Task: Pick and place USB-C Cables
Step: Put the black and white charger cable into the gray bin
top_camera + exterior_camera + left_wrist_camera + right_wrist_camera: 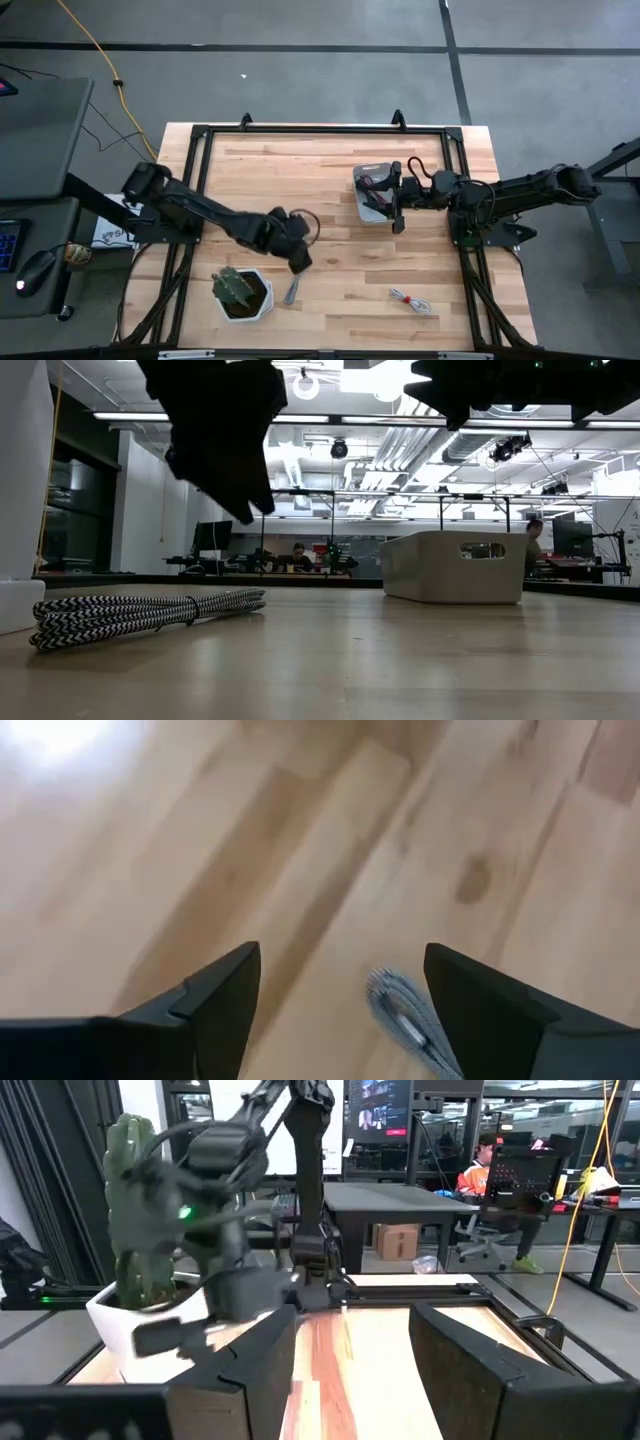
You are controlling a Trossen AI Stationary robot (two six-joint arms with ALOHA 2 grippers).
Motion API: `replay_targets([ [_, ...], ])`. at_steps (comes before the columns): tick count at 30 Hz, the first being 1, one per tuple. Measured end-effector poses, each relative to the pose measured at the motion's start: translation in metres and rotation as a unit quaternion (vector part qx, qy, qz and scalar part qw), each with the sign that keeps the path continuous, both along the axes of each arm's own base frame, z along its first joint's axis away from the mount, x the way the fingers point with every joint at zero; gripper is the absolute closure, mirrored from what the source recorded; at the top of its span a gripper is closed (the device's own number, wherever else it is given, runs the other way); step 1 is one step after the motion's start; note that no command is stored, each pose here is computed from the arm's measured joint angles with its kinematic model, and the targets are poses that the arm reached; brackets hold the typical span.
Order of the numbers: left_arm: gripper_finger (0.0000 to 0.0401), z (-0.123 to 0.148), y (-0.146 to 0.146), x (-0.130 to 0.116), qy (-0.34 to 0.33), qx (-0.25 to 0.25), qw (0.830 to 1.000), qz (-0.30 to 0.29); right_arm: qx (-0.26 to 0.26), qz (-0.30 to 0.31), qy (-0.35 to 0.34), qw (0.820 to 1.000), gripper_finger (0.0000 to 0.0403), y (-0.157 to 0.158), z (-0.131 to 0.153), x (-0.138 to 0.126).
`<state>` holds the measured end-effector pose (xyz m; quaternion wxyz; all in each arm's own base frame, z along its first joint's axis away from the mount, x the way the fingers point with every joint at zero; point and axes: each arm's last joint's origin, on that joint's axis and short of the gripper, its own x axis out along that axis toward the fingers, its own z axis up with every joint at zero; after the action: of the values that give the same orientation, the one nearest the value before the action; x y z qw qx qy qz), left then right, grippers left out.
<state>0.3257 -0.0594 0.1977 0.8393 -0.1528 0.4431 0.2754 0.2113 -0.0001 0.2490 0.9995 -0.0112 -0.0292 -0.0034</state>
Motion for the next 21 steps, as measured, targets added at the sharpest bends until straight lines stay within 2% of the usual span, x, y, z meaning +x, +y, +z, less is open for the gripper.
replay_targets([
  [9,0.0137,-0.032,-0.033,0.001,0.030,-0.036,0.999,0.012,0.000,0.000,0.001,1.000,0.0215,0.000,0.000,0.000],
  [15,0.0137,-0.049,-0.047,0.004,0.027,-0.056,0.998,0.028,0.000,0.000,0.001,1.000,0.0215,0.000,0.000,0.000],
  [21,0.0137,-0.061,-0.057,0.009,0.023,-0.077,0.997,0.008,0.000,0.000,0.001,1.000,0.0215,0.000,0.000,0.000],
])
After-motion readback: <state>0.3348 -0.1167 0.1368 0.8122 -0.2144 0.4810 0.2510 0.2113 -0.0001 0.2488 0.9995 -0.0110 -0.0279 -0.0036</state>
